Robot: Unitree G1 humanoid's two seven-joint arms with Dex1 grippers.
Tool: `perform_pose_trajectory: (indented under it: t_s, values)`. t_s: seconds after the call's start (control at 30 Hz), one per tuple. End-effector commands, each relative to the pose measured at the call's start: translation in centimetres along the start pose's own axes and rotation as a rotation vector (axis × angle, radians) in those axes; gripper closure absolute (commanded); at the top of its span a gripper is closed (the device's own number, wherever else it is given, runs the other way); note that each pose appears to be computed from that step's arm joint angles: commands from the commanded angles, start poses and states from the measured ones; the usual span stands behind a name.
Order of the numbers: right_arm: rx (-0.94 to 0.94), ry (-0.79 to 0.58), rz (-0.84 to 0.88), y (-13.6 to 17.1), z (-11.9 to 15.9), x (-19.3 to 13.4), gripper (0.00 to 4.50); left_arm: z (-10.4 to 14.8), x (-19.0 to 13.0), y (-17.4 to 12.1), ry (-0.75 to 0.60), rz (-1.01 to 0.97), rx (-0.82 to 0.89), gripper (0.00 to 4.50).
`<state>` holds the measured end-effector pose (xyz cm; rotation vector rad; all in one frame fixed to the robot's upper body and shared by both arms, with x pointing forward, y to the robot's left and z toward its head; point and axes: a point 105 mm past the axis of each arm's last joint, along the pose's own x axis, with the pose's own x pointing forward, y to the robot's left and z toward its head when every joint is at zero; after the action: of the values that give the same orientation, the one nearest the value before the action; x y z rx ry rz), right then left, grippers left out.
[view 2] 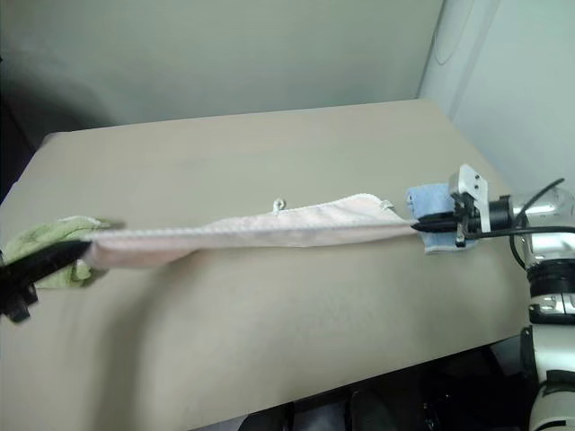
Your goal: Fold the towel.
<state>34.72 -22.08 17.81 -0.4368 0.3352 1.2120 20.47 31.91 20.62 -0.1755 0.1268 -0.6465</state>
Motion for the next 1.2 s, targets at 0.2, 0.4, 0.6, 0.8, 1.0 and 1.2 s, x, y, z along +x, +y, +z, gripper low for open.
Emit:
perform_pose_trajectory:
  t_s: [0.2, 0.4, 0.6, 0.8, 1.0, 1.2]
  values:
    - [-0.064, 0.027, -0.009, -0.5, 0.8, -0.1, 4.5, -1.3, -0.3, -0.2, 0.08, 0.03, 0.034, 4.46]
    - [-0.118, 0.058, -0.189, -4.1, 1.6, 1.3, 4.5, -0.2, 1.2, 2.4, 0.004, 0.133, 0.015, 4.46]
    - [-0.173, 0.095, -0.36, -7.2, 3.0, 3.5, 4.5, -0.9, 3.5, 6.8, 0.04, 0.311, 0.069, 4.46]
    - [-0.191, 0.155, -0.469, -8.6, 3.1, 6.1, 4.5, -2.1, 6.8, 9.9, 0.1, 0.413, 0.143, 4.46]
    - [-0.204, 0.189, -0.502, -8.7, 2.5, 7.2, 4.5, -3.7, 8.4, 9.8, 0.186, 0.355, 0.181, 4.46]
    - [-0.215, 0.2, -0.515, -8.8, 2.4, 7.3, 4.5, -3.9, 8.6, 9.8, 0.199, 0.348, 0.185, 4.46]
